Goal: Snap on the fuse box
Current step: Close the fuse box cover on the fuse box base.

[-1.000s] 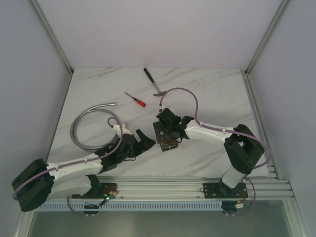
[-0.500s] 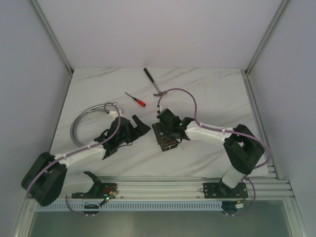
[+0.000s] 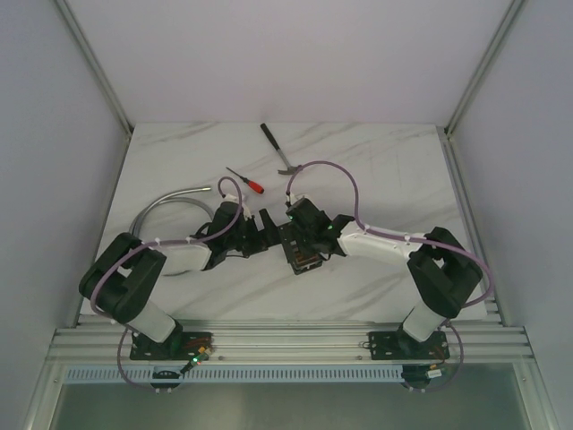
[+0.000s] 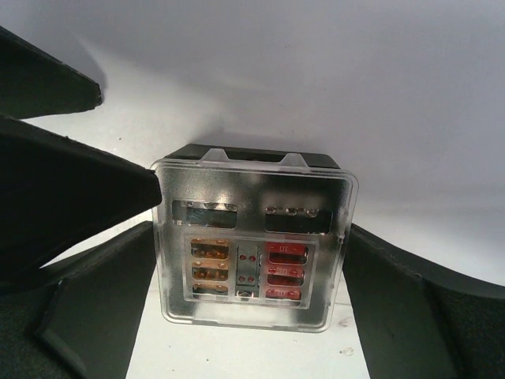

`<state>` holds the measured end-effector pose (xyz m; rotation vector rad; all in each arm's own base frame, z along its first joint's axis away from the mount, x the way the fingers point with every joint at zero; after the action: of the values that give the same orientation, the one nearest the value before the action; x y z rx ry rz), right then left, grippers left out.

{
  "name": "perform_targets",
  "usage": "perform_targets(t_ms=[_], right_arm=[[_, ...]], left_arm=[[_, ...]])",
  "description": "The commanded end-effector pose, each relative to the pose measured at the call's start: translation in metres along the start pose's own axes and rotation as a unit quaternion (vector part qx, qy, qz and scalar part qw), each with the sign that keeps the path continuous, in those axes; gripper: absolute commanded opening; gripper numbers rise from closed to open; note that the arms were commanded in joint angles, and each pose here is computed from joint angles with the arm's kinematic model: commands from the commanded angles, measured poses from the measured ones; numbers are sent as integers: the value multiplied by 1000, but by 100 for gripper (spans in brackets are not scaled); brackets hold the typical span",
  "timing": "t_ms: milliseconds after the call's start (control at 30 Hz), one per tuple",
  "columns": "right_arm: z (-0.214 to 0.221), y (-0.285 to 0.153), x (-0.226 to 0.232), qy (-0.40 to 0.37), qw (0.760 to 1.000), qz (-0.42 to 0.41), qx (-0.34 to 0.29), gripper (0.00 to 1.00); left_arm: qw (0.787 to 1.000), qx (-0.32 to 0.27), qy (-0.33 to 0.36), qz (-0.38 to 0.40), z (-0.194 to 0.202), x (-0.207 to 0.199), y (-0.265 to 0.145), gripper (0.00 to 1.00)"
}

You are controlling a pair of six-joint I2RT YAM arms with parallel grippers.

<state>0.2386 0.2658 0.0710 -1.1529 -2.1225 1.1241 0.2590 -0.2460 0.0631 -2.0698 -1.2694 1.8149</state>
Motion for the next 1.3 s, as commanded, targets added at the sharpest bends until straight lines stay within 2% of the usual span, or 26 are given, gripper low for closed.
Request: perform_targets(t_ms=[0, 300, 633, 1167, 1267], right_arm=[[3, -1, 4, -5, 1000, -11, -2, 100], [-4, -2, 4, 0, 1000, -11, -21, 100], [-13, -10, 1, 7, 998, -10, -64, 100], [-15, -11, -2, 10, 997, -5, -78, 100], [-20, -19, -4, 16, 995, -7, -98, 100]], left_arm=[[999, 34, 20, 32, 5, -11, 7, 100], [997, 63, -5, -40, 19, 24, 19, 97], [990, 62, -18, -124, 23, 57, 22, 90], [985, 66, -12, -160, 25, 70, 20, 88], [984, 64, -10, -164, 24, 71, 20, 88]])
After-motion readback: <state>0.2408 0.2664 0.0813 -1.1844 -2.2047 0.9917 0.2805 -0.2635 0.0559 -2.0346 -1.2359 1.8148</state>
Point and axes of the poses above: each gripper's point midway between its finger pads, its own y axis out along the fingers, its own x axis along the line the jaws close on, z = x × y, the point moved 3 cm from there along -y, back along the fingers, and after that the axes turned 6 degrees about -y, right-handed, at the moved point
